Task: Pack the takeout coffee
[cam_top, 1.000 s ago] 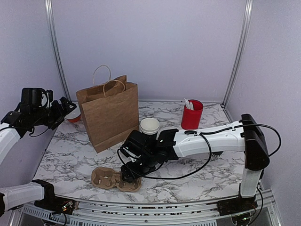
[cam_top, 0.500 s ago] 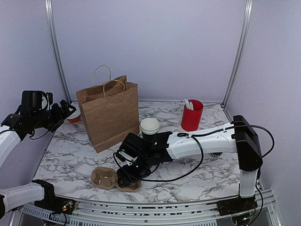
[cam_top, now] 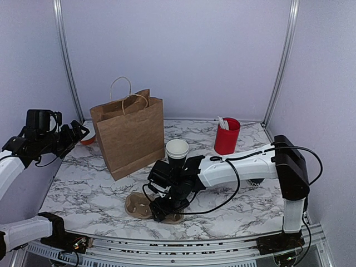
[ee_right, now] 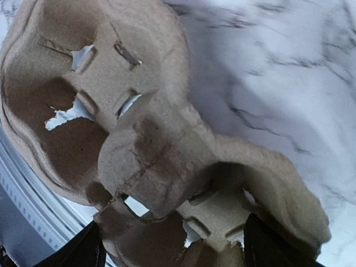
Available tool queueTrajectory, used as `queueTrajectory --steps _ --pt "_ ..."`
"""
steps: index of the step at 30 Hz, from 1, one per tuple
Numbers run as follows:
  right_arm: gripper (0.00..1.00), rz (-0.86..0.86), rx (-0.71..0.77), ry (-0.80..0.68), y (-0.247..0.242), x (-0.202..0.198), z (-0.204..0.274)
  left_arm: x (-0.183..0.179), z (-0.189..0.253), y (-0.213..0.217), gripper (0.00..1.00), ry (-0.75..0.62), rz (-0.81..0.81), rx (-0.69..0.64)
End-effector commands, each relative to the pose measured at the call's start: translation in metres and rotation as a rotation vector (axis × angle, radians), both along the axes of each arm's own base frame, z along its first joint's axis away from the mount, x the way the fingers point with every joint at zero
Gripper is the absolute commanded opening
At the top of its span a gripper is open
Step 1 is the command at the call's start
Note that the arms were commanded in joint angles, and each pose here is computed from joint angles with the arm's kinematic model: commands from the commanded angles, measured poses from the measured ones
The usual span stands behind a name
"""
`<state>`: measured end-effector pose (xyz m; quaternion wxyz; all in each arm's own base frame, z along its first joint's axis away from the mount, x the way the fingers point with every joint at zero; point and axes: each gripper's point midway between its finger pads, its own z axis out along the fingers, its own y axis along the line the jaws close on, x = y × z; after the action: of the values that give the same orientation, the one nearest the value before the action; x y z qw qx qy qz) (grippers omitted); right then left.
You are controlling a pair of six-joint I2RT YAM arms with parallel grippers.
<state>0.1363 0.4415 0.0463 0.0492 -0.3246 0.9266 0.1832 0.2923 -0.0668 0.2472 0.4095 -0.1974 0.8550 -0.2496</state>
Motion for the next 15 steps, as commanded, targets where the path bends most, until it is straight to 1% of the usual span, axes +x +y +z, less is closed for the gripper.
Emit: queueTrajectory --steps 1,5,8,10,15 --pt "0.83 -0.072 -0.134 -0.116 -0.065 0.041 0.013 0.002 0.001 0.004 0.99 -0.014 0.023 -0.003" --pt "0.84 -0.136 -0.202 -0.148 -0.115 0.067 0.009 0.003 -0.002 0.004 0.99 -0.007 0.027 -0.005" --pt "0.84 -0.185 -0.216 -0.162 -0.139 0.084 0.008 0.003 -0.002 0.005 0.99 -0.007 0.034 -0.010" --pt "0.84 -0.209 -0.189 -0.177 -0.140 0.093 0.016 0.003 -0.001 0.005 0.99 -0.010 0.040 -0.014" --pt "0.85 -0.237 -0.105 -0.177 -0.121 0.099 0.032 0.001 -0.002 0.006 0.99 -0.009 0.048 -0.020"
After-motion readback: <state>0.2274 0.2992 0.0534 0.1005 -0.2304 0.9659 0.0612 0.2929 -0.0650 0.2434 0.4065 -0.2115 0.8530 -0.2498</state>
